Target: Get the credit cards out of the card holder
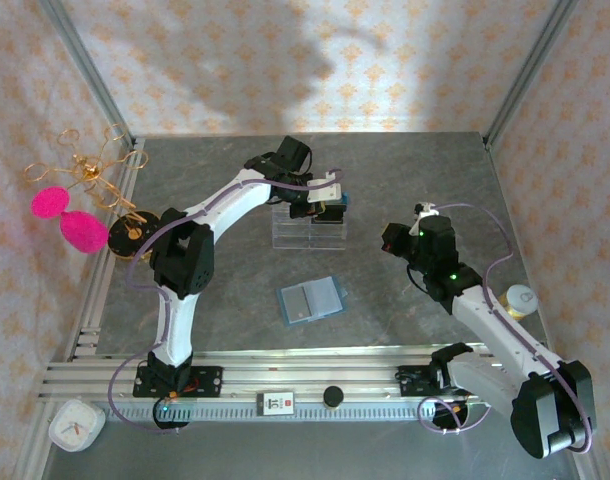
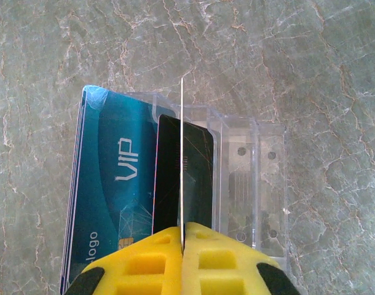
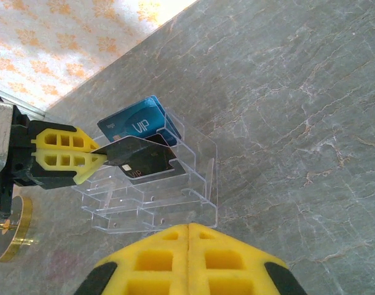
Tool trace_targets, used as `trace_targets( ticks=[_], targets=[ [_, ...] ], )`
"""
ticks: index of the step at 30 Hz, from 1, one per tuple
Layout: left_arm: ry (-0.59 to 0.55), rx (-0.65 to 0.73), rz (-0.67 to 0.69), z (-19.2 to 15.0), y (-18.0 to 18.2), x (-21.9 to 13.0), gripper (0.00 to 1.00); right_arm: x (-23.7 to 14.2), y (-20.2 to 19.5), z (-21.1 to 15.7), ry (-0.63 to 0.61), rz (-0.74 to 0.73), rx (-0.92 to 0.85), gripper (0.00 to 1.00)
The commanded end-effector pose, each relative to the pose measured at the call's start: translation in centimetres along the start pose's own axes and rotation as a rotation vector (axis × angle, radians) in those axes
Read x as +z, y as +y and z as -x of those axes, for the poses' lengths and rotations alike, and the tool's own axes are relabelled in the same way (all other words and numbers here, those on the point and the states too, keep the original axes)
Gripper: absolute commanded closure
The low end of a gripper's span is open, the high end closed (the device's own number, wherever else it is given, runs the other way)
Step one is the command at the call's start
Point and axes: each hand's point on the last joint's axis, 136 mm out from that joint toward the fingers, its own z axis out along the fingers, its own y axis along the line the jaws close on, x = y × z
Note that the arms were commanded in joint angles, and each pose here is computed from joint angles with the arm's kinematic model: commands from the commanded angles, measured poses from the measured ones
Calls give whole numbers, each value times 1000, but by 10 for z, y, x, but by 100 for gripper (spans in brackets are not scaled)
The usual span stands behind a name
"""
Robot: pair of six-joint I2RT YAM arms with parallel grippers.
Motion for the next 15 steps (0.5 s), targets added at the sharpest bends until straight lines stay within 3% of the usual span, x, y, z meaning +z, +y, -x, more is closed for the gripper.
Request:
trace_targets(
  ticks=[1,6,9,15],
  targets=[
    [21,-25,4,-10,2,8,100,-3,9,17,-48,14,-19,96],
    [11,-39,28,-8,6,7,100,-2,8,14,-41,17,-15,96],
    [1,-54,57,-5,11,5,89,-2,9,14,-40,24,-17,94],
    [-51,-91,126,13,26,-11,82,-1,10,11,-27,32,-15,79]
  ],
)
